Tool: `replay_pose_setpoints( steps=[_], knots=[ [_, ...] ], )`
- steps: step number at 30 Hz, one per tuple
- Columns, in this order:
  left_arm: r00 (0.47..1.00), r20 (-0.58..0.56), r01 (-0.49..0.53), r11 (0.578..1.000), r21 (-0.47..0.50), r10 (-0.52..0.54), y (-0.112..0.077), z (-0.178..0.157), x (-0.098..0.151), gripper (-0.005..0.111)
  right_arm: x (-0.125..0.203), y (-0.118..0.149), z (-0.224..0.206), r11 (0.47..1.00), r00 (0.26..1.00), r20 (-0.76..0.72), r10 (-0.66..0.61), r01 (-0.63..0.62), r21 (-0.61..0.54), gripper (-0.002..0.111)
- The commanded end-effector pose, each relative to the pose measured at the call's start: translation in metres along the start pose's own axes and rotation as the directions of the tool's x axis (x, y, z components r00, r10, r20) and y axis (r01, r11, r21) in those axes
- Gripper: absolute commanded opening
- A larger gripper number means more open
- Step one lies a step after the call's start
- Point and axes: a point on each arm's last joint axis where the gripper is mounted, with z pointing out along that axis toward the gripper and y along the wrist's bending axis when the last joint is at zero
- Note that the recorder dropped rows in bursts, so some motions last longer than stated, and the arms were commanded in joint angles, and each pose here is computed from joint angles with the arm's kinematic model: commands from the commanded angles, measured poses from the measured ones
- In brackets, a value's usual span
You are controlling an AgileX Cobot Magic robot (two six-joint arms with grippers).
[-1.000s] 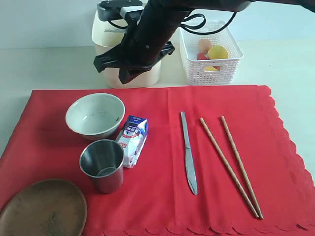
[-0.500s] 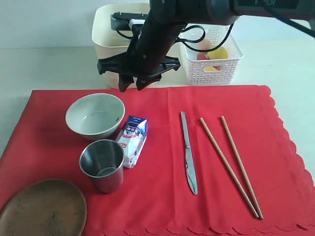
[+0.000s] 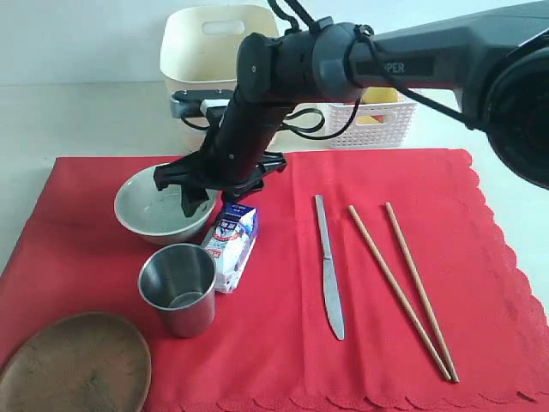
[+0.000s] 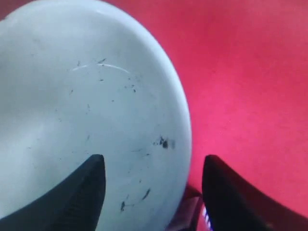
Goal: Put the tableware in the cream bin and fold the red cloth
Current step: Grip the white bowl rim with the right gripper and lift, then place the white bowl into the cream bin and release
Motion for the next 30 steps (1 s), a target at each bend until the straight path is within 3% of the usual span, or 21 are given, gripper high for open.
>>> replay_pose_setpoints(
  steps=[1,8,13,18,24,30],
  knots=[
    [1.0,0.012,-0.008,1.0,0.005,0.008,0.0,0.0,-0.001,0.003,-0.001,0.003,0.004,0.998,0.999,0.017,0.035,-0.034,-0.045,0.058],
    [1.0,0.012,-0.008,1.0,0.005,0.008,0.0,0.0,-0.001,0.003,-0.005,0.004,0.003,0.996,0.996,0.067,0.058,-0.054,-0.064,0.045],
    [1.0,0.012,-0.008,1.0,0.005,0.008,0.0,0.0,-0.001,0.003,-0.006,0.004,0.003,0.996,0.995,0.078,0.062,-0.057,-0.064,0.022],
    [1.0,0.012,-0.008,1.0,0.005,0.008,0.0,0.0,-0.001,0.003,-0.006,0.007,0.003,0.985,0.986,0.065,0.153,-0.146,-0.097,0.0],
    [1.0,0.012,-0.008,1.0,0.005,0.008,0.0,0.0,-0.001,0.003,-0.011,0.015,-0.014,0.985,0.987,0.098,0.125,-0.112,-0.129,0.0],
    [1.0,0.012,-0.008,1.0,0.005,0.008,0.0,0.0,-0.001,0.003,-0.022,0.027,-0.055,0.985,0.969,0.222,0.109,-0.075,-0.155,0.0]
  ],
)
